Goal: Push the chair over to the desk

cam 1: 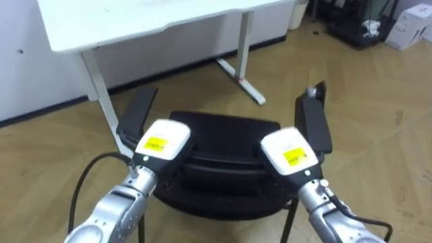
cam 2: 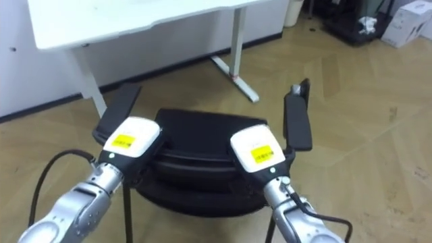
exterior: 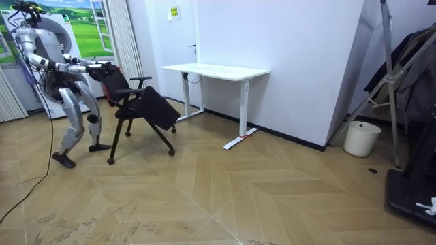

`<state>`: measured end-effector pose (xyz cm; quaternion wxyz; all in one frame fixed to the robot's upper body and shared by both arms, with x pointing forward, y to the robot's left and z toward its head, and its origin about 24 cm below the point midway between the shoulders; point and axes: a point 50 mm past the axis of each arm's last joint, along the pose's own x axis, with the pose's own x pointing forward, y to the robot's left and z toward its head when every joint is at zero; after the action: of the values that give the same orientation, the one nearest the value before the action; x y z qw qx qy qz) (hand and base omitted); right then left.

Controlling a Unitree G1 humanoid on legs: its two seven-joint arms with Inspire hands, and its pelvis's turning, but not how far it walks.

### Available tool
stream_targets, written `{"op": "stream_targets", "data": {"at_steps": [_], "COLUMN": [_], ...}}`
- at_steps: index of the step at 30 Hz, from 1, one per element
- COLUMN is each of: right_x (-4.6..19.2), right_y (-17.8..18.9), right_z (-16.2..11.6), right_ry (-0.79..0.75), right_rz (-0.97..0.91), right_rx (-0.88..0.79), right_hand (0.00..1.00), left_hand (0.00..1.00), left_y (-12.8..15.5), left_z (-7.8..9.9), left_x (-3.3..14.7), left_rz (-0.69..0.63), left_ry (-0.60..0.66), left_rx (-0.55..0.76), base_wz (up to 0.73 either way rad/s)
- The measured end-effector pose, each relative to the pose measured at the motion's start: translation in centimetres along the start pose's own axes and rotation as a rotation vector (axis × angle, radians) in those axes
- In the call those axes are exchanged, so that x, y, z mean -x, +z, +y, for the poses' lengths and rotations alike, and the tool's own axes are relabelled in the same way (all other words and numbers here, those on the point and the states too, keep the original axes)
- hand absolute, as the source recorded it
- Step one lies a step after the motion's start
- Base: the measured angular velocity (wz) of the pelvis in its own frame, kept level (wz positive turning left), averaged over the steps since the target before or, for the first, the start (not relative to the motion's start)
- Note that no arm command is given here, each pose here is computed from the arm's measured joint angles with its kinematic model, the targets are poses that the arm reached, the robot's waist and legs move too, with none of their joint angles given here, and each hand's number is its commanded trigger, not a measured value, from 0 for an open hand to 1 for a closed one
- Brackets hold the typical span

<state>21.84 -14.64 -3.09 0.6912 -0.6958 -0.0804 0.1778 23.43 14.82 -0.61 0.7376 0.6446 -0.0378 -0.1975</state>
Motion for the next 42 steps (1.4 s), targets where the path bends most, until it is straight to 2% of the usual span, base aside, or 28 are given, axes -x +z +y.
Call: {"op": "stream_targets", "data": {"at_steps": [13,19,25,31,35,39,42], "right_x": [-0.5,-1.6,-1.8,-2.0,-1.1,0.8,1.1], "right_y": [0.2,0.3,0.7,0.3,-0.1,-0.3,-0.2], "right_z": [-0.5,-1.4,-0.4,-0.8,-0.4,-0.2,-0.6], "right_ry": [-0.011,-0.015,0.034,0.016,0.006,-0.029,-0.052], "right_rz": [-0.049,-0.059,-0.076,-0.08,-0.069,-0.04,-0.026], "right_rx": [0.036,0.037,0.018,0.03,0.031,0.03,0.047], "right_hand": [1.0,1.0,1.0,1.0,1.0,1.0,1.0], "left_hand": [1.0,1.0,1.0,1.0,1.0,1.0,1.0], "left_y": [-0.5,-0.8,-1.3,-1.0,-0.4,0.8,0.9], "left_z": [-0.6,0.2,-1.1,-1.2,-1.6,-1.3,-0.9], "left_x": [0.8,0.5,1.0,1.0,1.0,1.5,1.4], "left_rz": [0.03,0.046,0.078,0.074,0.056,0.014,0.007], "left_ry": [0.005,0.042,0.008,0.045,0.049,0.074,0.087], "left_rx": [0.026,0.017,0.032,0.034,0.034,0.018,0.015], "base_wz": [0.43,0.23,0.06,-0.02,-0.02,-0.21,-0.23]}}
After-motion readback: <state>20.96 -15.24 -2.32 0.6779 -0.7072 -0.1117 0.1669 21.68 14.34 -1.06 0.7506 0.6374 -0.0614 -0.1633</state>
